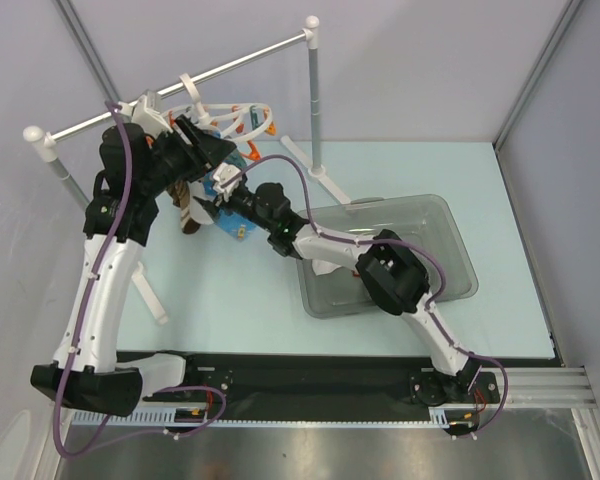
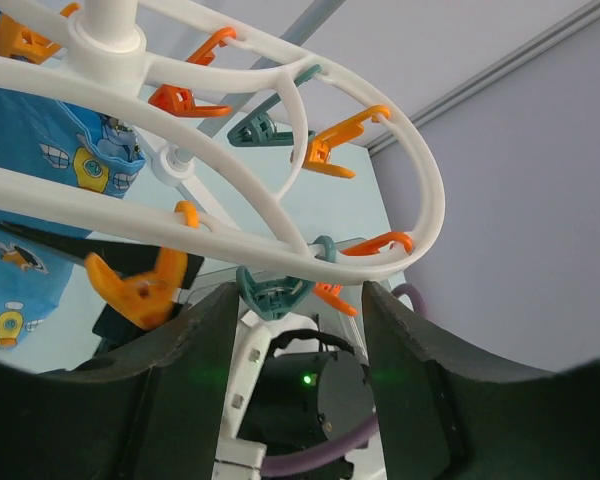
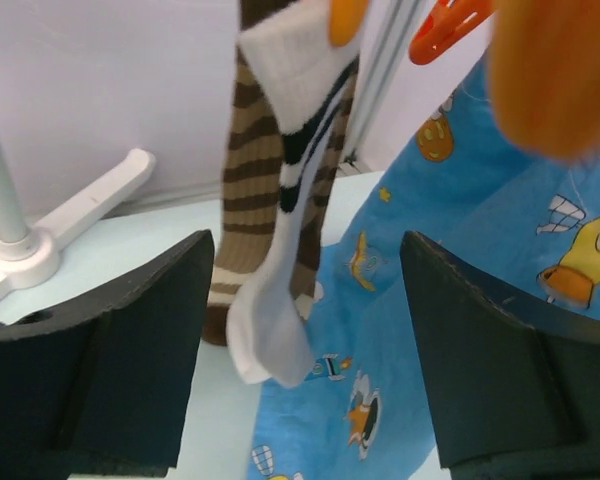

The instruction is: Remove the socks clipped to the hanger

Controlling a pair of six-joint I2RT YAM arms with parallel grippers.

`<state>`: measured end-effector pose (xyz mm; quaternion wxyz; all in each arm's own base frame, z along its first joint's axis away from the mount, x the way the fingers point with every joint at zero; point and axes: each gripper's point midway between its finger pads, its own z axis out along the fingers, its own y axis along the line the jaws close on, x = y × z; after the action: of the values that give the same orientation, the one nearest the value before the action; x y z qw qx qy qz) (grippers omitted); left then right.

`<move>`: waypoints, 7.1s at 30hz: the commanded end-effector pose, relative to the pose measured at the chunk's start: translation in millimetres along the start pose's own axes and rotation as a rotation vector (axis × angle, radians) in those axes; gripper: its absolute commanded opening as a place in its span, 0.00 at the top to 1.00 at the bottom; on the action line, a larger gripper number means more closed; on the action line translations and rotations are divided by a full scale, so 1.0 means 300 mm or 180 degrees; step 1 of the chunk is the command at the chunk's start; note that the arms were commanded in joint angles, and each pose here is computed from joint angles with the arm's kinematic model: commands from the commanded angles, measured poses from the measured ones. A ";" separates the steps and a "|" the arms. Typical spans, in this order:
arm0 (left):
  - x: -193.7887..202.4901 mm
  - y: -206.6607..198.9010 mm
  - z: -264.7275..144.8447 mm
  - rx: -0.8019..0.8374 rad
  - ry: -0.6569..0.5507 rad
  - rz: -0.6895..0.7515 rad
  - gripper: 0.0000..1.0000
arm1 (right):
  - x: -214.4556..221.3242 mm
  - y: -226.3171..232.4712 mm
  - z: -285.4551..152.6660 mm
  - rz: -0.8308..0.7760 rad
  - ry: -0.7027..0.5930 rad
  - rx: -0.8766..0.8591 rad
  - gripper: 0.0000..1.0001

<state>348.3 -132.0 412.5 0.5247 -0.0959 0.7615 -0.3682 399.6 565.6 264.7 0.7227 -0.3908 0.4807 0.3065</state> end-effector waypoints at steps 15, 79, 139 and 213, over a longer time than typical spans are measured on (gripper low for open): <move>-0.082 -0.021 -0.249 -0.0513 -0.0235 0.0529 0.40 | -0.042 -0.010 0.069 -0.0179 -0.0105 0.0214 0.85; -0.100 0.266 -0.011 -0.0515 -0.0593 -0.0184 0.45 | -0.401 0.061 -0.262 0.0348 -0.0366 -0.0240 1.00; -0.098 0.140 -0.065 -0.0174 -0.0410 -0.0124 0.48 | -0.256 0.022 -0.737 0.1029 0.0739 0.1337 0.22; -0.073 0.256 -0.243 -0.1268 -0.0180 0.0355 0.32 | -0.369 0.132 -0.276 0.0305 -0.0433 0.0742 1.00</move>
<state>304.5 -34.4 391.0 0.5277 -0.1549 0.8164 -0.1761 301.4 521.0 288.9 0.7398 -0.2881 0.5234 0.3094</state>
